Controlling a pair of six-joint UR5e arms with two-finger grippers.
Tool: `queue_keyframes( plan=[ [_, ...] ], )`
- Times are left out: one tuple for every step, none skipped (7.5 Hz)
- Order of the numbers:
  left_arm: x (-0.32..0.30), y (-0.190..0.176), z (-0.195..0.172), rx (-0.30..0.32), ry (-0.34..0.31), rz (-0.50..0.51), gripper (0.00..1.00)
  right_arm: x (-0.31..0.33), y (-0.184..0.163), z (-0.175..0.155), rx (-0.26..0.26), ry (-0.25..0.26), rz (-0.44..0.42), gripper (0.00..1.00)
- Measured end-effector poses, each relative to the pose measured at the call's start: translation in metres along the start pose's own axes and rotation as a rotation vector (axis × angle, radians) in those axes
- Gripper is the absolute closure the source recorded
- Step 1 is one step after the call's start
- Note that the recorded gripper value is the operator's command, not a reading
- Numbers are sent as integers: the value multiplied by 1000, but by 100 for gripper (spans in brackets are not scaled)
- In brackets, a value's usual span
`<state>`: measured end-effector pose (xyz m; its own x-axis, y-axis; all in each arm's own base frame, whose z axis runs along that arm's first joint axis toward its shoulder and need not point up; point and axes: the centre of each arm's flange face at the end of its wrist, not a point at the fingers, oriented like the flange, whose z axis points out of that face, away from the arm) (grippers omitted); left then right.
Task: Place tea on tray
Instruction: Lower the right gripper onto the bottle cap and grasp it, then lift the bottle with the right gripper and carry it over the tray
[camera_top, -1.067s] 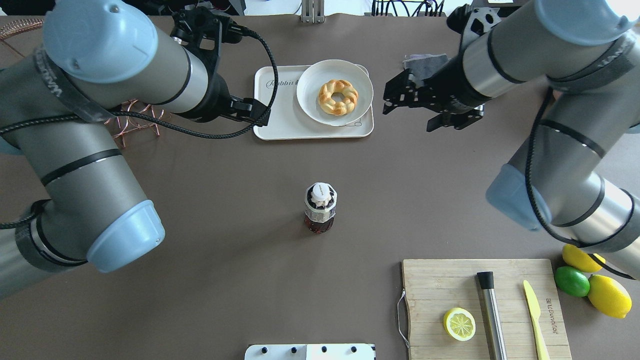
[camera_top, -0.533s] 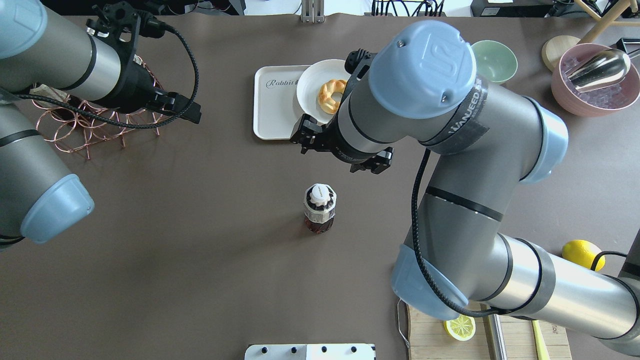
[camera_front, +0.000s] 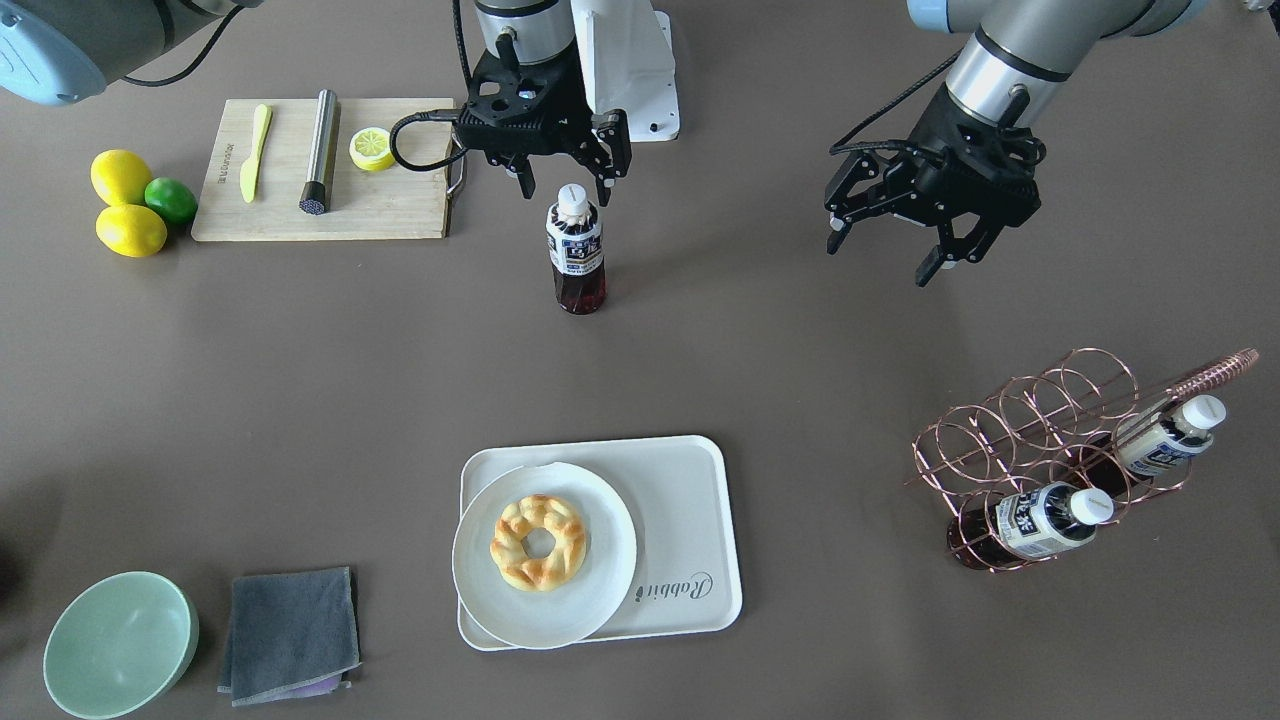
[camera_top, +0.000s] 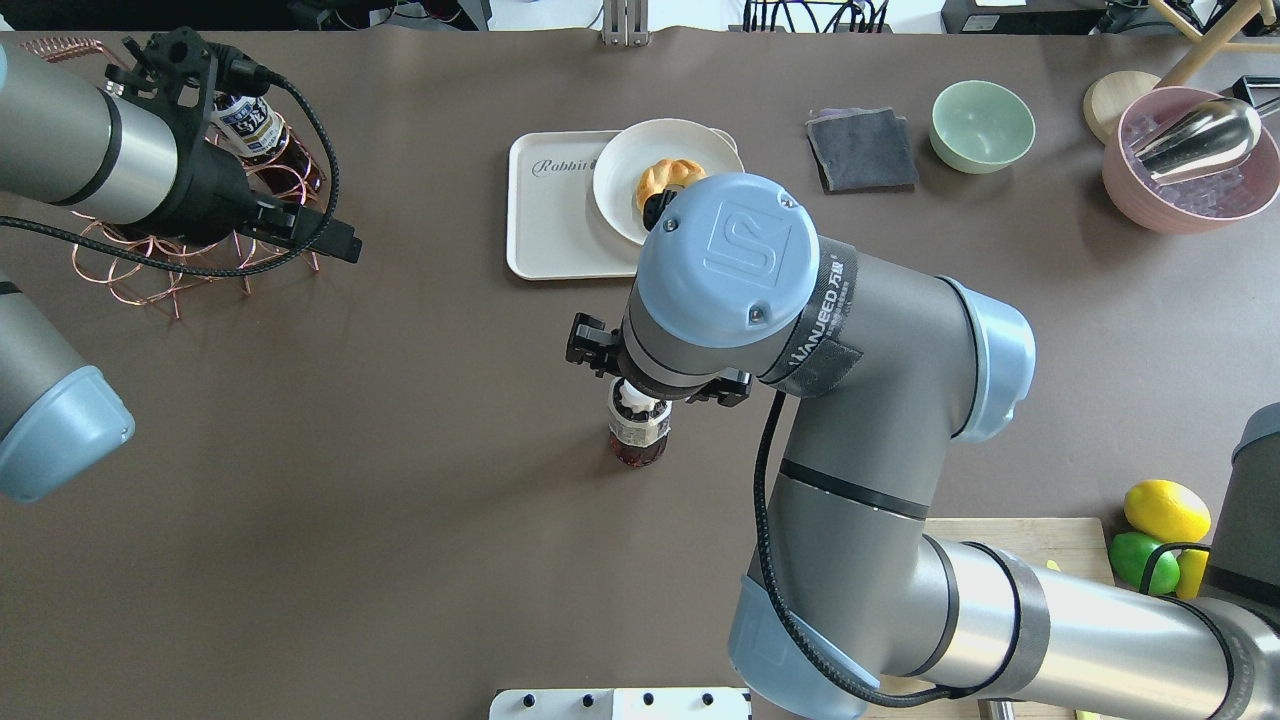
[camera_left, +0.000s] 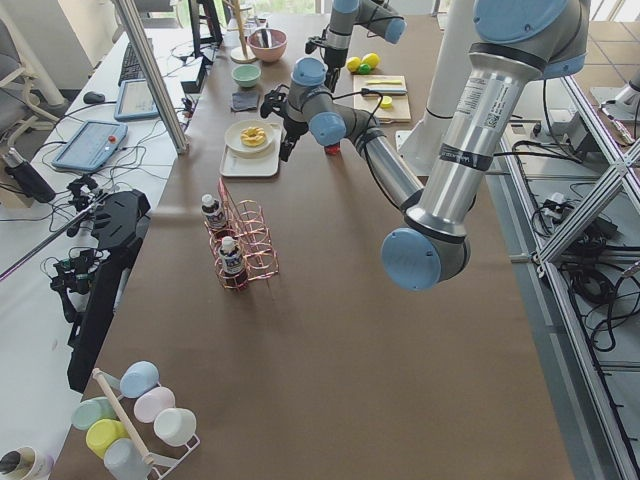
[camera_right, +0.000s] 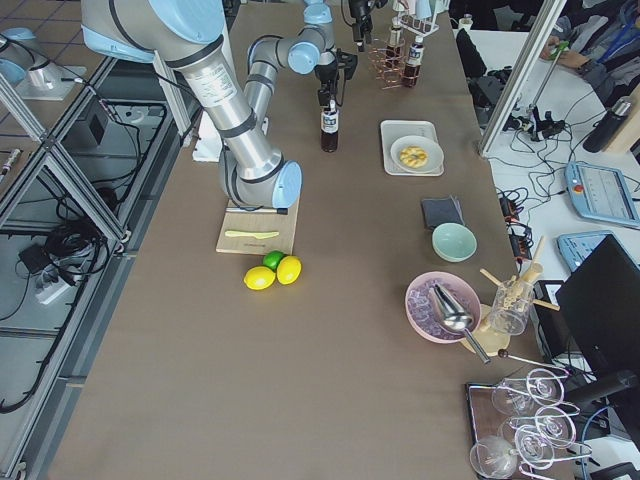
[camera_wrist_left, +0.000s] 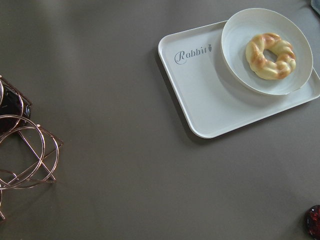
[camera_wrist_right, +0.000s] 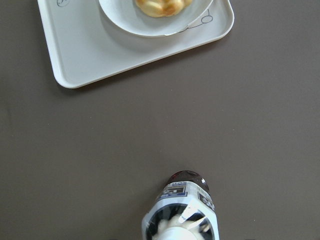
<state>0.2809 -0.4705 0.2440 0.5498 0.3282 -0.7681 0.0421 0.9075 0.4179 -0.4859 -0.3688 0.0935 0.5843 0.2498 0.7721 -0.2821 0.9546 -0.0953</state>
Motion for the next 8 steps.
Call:
queue_keyframes(
  plan=[
    [0, 2, -3, 4, 3, -2, 3, -1, 6, 5, -3, 14, -10, 59],
    [0, 3, -5, 7, 4, -4, 3, -3, 10, 7, -4, 21, -15, 99],
    [0, 4, -6, 8, 5, -6, 3, -3, 11, 8, -5, 26, -16, 100],
    [-1, 4, -5, 7, 3, -12, 3, -4, 11, 7, -4, 26, -17, 100],
    [-3, 6, -5, 5, 0, -17, 3, -7, 8, 2, 0, 20, -19, 100],
    [-4, 7, -4, 4, -2, -20, 3, -9, 2, -4, 7, 10, -17, 100],
    [-5, 8, -4, 4, -4, -21, 3, -9, -11, -12, 17, 3, -21, 100],
    [-5, 8, -4, 5, -4, -21, 3, -11, -25, -18, 31, -1, -29, 100]
  ],
)
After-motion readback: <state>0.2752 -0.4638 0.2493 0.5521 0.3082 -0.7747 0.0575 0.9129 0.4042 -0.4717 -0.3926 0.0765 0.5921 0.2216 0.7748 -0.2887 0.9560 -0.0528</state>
